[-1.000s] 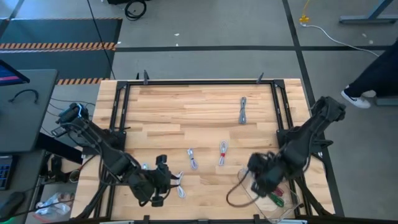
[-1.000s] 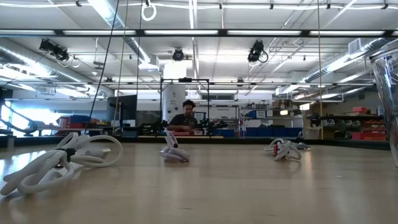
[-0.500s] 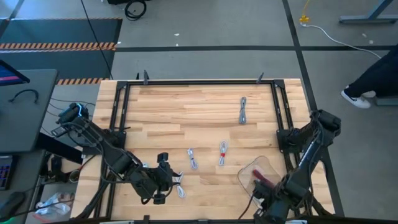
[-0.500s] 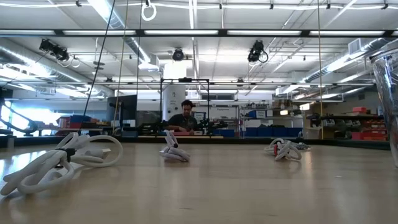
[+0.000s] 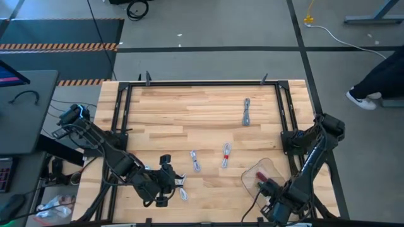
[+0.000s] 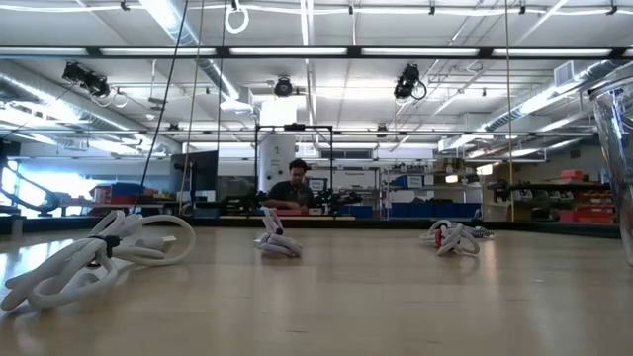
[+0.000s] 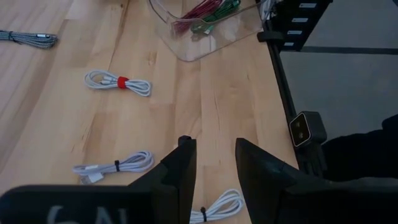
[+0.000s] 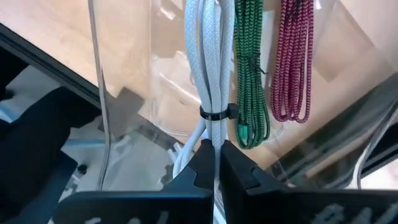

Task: Pick and place USB-C Cables
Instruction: Put the top white charger cable into the transparent bin

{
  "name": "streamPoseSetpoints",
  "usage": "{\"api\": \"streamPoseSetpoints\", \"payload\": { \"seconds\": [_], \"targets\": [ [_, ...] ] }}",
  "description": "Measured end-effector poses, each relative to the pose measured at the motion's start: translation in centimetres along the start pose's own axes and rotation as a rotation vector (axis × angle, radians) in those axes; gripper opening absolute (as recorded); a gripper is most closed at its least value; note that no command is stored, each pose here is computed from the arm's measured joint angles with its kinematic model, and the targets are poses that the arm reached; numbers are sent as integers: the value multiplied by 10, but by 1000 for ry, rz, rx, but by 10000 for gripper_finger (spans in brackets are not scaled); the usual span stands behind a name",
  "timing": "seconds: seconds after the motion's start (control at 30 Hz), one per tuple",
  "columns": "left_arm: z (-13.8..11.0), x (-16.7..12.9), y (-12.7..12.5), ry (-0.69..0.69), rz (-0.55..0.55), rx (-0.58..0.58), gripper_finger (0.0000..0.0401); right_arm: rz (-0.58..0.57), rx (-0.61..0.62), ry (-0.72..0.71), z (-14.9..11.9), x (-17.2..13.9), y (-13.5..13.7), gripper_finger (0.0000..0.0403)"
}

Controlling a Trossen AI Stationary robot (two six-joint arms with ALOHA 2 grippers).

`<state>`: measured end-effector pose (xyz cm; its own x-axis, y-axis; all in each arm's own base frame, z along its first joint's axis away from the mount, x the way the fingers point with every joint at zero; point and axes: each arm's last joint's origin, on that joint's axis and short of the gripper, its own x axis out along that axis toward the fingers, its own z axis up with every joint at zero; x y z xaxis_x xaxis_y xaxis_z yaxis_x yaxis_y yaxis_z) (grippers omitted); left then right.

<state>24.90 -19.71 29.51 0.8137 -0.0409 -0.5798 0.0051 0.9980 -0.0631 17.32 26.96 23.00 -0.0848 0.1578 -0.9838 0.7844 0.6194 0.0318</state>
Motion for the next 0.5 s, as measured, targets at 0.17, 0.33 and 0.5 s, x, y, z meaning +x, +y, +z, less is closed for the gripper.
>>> {"api": "streamPoseSetpoints", "payload": {
  "seconds": [0.17,0.33,0.5],
  "targets": [
    [0,0,0,0,0,-1,117,2,-8,7,4,16,-3,8],
    [0,0,0,0,0,0,117,76,-28,42,11,52,-8,8],
    [0,0,0,1,0,0,117,41,-4,100,19,79,-24,8]
  ]
}}
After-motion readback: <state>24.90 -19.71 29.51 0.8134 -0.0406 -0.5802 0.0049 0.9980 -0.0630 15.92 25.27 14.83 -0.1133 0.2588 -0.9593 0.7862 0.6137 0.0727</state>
